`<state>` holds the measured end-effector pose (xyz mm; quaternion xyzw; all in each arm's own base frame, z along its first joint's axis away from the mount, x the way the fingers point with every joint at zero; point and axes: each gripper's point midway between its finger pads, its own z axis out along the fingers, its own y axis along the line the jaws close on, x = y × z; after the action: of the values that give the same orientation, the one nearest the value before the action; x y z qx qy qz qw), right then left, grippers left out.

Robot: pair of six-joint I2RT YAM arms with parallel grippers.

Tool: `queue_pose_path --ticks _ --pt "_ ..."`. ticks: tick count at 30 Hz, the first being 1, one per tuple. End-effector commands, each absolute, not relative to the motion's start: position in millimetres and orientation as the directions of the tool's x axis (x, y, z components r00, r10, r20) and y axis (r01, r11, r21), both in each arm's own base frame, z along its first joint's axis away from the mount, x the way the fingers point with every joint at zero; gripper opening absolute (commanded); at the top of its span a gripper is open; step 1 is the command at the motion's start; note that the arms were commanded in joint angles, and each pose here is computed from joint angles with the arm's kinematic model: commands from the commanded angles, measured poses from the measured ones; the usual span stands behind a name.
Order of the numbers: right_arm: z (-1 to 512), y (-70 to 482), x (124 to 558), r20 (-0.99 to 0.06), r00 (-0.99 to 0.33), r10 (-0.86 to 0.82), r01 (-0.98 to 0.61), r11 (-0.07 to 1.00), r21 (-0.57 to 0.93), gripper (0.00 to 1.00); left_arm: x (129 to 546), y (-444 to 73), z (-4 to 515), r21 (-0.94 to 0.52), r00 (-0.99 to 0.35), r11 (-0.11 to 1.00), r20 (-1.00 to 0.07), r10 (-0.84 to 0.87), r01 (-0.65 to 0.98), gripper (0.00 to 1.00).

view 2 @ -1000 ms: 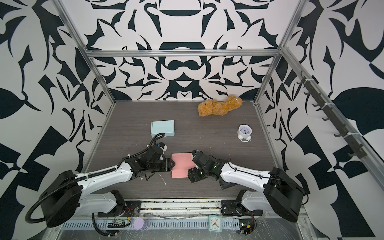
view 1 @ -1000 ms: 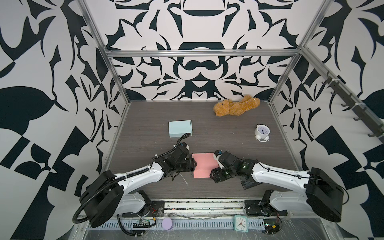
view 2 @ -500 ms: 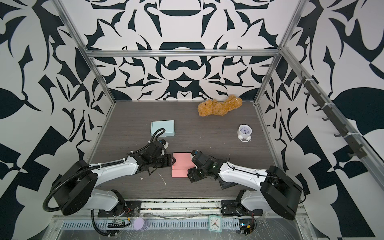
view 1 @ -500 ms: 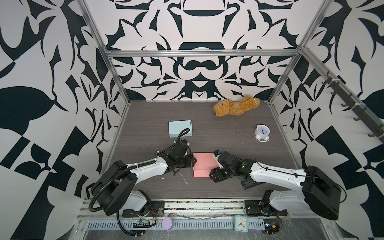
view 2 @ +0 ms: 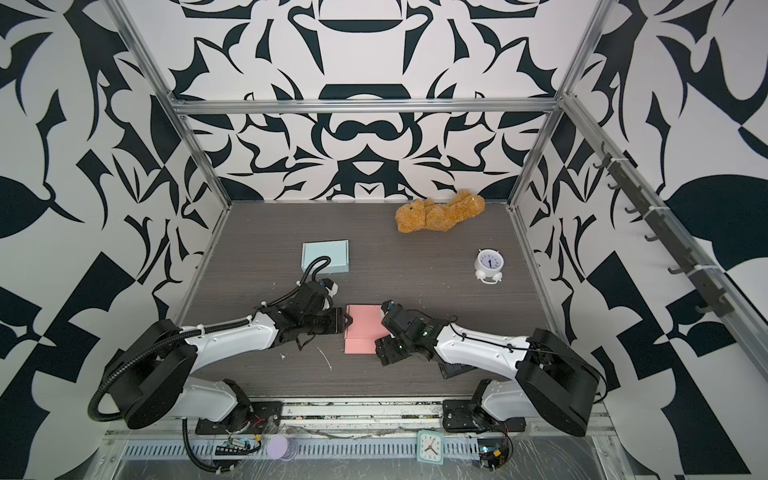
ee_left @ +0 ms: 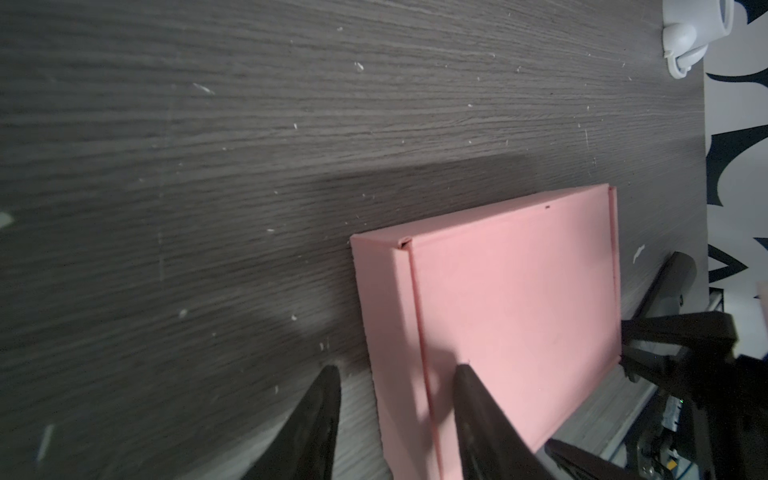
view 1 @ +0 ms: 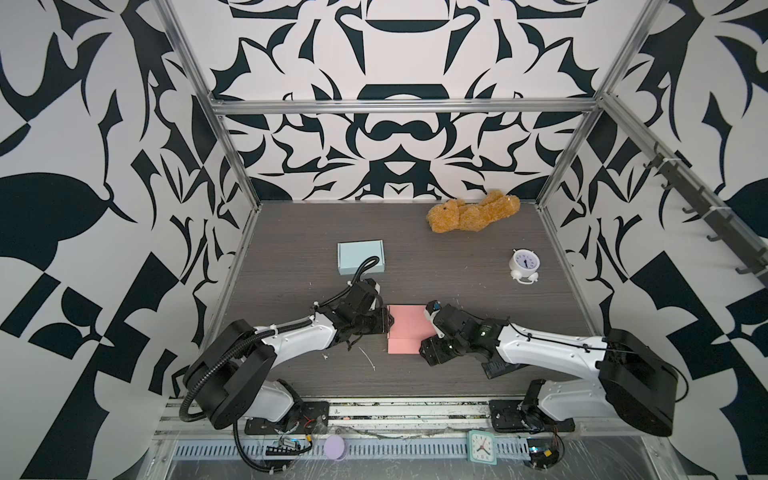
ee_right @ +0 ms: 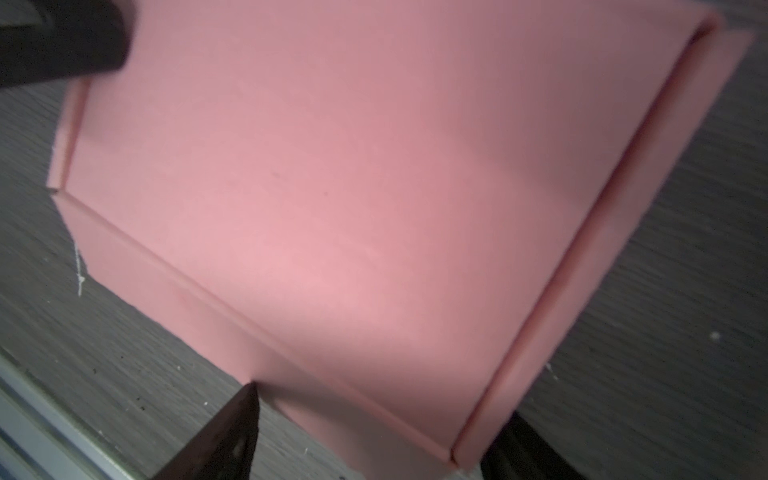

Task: Fold the paper box

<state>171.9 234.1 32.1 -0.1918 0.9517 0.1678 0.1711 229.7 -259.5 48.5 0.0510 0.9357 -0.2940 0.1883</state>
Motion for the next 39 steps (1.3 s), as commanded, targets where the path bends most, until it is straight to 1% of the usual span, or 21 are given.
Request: queue_pose_path --ticks 1,10,14,18,25,32,39 --pt "31 221 179 -0.410 -0.856 -0.314 -0.411 0.895 0.173 0.81 222 -252 36 -0.513 -0.938 0.838 -0.347 -0.006 0.185 0.47" --pt "29 220 183 -0.426 -0.855 -0.295 -0.397 0.901 0.174 0.81 219 -252 38 -0.525 -0.940 0.831 -0.342 -0.007 0.185 0.47" --pt "30 221 183 -0.434 -0.862 -0.262 -0.379 0.901 0.209 0.81 217 -250 37 -0.525 -0.941 0.832 -0.339 -0.011 0.179 0.47" --pt "32 214 183 -0.441 -0.863 -0.245 -0.364 0.907 0.210 0.82 216 -249 41 -0.533 -0.938 0.827 -0.345 -0.016 0.182 0.47" --pt "38 213 187 -0.453 -0.859 -0.238 -0.364 0.906 0.214 0.82 216 -245 53 -0.520 -0.930 0.832 -0.368 -0.012 0.195 0.54" --pt "49 211 188 -0.475 -0.844 -0.248 -0.379 0.903 0.202 0.81 228 -246 73 -0.495 -0.909 0.834 -0.416 0.018 0.243 0.56" --pt "62 203 186 -0.509 -0.814 -0.279 -0.415 0.893 0.175 0.82 245 -261 86 -0.499 -0.909 0.817 -0.410 0.070 0.288 0.61"
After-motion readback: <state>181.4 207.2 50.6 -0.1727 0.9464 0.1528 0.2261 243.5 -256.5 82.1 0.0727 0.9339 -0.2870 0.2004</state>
